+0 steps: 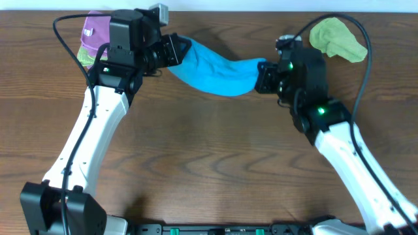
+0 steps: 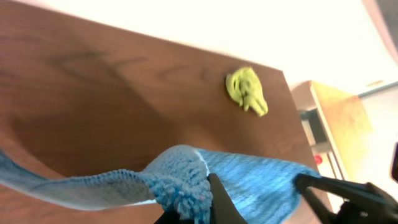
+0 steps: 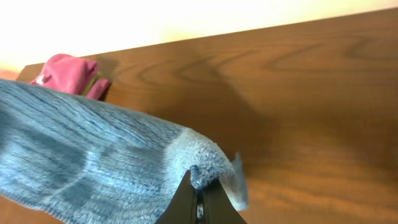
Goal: Fold the cloth
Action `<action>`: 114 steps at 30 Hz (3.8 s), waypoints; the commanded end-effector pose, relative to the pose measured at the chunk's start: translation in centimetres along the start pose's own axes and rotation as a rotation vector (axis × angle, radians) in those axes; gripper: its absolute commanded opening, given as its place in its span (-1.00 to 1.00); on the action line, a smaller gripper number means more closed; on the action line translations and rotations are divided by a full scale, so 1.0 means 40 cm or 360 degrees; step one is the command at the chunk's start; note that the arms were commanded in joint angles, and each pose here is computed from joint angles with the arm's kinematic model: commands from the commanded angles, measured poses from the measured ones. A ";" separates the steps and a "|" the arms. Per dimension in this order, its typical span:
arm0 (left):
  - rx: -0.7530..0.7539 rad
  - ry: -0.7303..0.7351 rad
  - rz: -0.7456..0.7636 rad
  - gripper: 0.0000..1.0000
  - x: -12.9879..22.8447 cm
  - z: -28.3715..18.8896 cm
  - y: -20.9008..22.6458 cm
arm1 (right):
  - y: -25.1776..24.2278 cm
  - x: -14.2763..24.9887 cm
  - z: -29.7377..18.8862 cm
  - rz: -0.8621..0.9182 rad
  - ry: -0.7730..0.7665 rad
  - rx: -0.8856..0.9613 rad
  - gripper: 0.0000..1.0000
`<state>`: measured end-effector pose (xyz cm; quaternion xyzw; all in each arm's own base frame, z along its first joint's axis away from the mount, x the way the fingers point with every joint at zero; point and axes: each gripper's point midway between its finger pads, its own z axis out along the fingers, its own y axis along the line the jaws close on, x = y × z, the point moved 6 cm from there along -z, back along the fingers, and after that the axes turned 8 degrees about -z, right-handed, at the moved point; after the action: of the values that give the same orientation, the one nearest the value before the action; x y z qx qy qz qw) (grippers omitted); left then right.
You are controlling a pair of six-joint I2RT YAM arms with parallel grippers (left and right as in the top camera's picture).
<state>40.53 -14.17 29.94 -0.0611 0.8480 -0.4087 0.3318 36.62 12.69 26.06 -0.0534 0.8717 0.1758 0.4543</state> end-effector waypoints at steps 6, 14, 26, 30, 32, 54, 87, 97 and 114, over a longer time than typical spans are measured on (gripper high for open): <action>0.0031 -0.0128 -0.0092 -0.88 -0.054 0.081 0.035 | -0.032 -0.127 0.104 -0.0159 -0.0076 0.0058 -0.97; 0.0072 -0.0205 -0.0112 -0.88 -0.100 0.078 0.049 | -0.057 -0.202 0.110 -0.0228 -0.0142 0.0103 -0.97; -0.0202 0.0328 -0.0114 -0.88 0.057 0.062 0.145 | -0.079 -0.047 0.092 -0.0157 0.0402 0.0157 -0.97; -0.0416 0.0504 -0.0094 -0.88 0.116 0.036 0.194 | -0.085 0.009 0.072 -0.0130 0.0605 0.0175 -0.97; -0.0495 0.0576 -0.0084 -0.88 0.139 0.023 0.210 | -0.085 0.037 0.062 -0.0128 0.0703 0.0176 -0.97; -0.0702 0.1170 -0.0251 -0.88 0.401 -0.060 0.332 | -0.042 0.327 0.010 -0.0149 0.1243 0.0078 -0.97; -0.0858 0.0498 -0.0376 -0.88 0.327 -0.053 0.352 | -0.021 0.267 0.167 -0.0242 0.0602 0.0035 -0.97; -0.0863 0.0289 -0.0348 -0.88 0.273 -0.016 0.368 | -0.030 0.240 0.229 -0.0267 0.0428 0.0076 -0.97; -0.0931 0.0103 -0.0295 -0.88 0.229 0.041 0.424 | -0.052 0.271 0.346 -0.0279 0.0421 0.0115 -0.97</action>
<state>36.73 -8.45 12.92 -0.2021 0.9308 -0.2071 0.2234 40.21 16.39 9.28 -0.1417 0.9233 0.1097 0.3397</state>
